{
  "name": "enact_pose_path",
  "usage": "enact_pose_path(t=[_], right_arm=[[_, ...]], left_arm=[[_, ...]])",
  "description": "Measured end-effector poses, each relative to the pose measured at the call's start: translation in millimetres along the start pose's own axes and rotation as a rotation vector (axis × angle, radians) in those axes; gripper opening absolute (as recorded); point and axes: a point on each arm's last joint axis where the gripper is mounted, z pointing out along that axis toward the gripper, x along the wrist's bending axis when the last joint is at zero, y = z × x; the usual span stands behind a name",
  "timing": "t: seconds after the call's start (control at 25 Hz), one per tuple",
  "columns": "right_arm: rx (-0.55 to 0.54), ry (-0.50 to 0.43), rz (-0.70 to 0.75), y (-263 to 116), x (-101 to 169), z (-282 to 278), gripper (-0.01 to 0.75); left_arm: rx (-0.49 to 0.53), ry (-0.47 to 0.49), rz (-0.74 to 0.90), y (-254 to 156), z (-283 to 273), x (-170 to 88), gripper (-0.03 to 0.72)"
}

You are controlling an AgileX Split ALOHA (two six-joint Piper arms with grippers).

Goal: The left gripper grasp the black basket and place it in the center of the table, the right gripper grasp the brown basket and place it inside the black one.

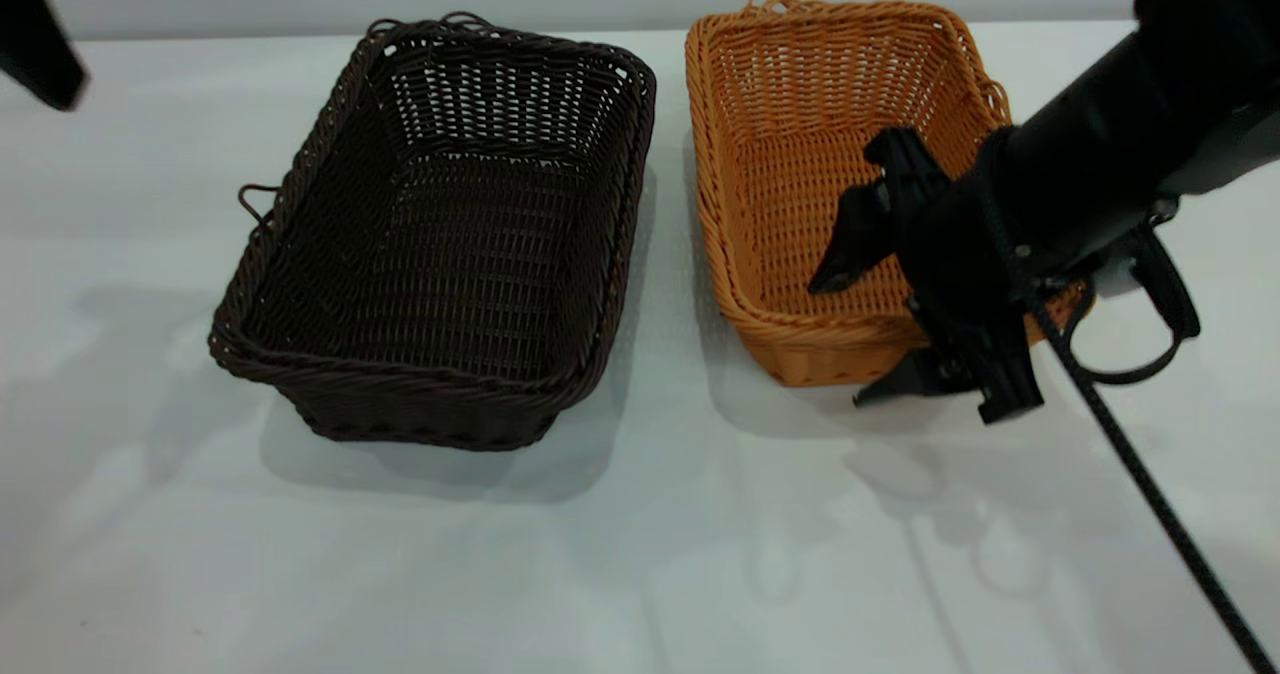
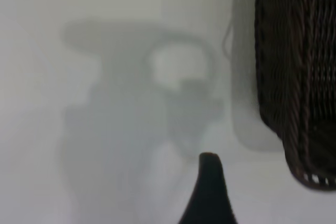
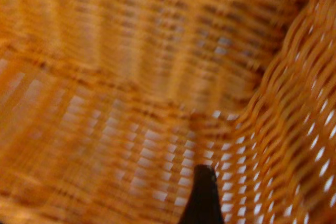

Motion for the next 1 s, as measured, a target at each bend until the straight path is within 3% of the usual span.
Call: enact_pose_path(t=[0.68, 0.8, 1.0], right_arm=[[-0.017, -0.006, 0.014, 5, 4, 13, 0.515], [-0.046, -0.011, 0.014, 7, 4, 13, 0.428], [-0.049, 0.011, 0.017, 8, 12, 13, 0.143]], left_arm=[[0.047, -0.009, 0.111, 36, 141, -41, 0.512], [0.078, -0.011, 0.127, 30, 154, -47, 0.43], [0.078, -0.008, 0.13, 29, 156, -47, 0.15]])
